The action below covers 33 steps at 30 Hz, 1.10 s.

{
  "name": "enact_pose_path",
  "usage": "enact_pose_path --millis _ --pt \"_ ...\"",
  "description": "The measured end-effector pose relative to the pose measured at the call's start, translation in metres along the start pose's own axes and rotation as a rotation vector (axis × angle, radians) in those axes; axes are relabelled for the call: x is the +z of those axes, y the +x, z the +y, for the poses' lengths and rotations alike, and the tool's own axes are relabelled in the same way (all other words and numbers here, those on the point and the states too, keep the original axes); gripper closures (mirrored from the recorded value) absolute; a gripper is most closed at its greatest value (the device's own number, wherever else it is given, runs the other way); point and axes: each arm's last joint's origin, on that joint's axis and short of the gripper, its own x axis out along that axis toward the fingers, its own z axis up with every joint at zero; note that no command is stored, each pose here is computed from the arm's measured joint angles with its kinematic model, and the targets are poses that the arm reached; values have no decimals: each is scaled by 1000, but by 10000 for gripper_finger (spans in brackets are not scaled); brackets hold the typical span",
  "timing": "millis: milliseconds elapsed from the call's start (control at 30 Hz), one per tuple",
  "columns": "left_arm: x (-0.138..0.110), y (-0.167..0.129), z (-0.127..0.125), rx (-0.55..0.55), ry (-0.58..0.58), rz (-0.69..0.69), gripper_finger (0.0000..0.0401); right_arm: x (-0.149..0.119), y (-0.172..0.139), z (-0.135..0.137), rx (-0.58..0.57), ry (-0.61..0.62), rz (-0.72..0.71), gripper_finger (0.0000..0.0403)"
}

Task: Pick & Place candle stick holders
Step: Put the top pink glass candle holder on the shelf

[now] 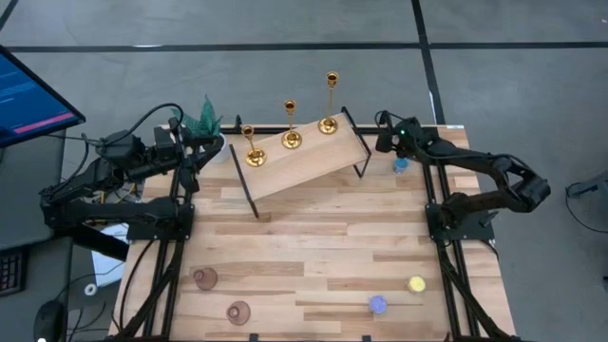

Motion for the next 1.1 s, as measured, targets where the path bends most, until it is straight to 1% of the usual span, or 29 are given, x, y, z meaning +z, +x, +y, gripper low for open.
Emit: enact_pose_path --millis 67,267,367,533,733,833,1033,1100 --pt "0 0 0 0 5 0 238 0 -3 1 -27 -12 -43 99" --pt "0 0 0 0 4 0 238 -3 -12 0 -182 -75 -178 99" --pt "0 0 0 0 4 0 238 -1 -11 0 -192 -84 -205 99" --pt "0 1 0 0 5 2 238 2 -1 3 -214 -126 -262 99" --pt "0 1 0 0 6 2 238 0 14 1 -307 -160 -299 99" --pt "0 1 0 0 8 2 238 -1 16 7 -339 -176 -341 101" --pt "0 1 0 0 8 2 238 5 22 20 -331 -176 -341 101" --pt "0 1 0 0 8 2 238 6 25 24 -348 -162 -345 101"
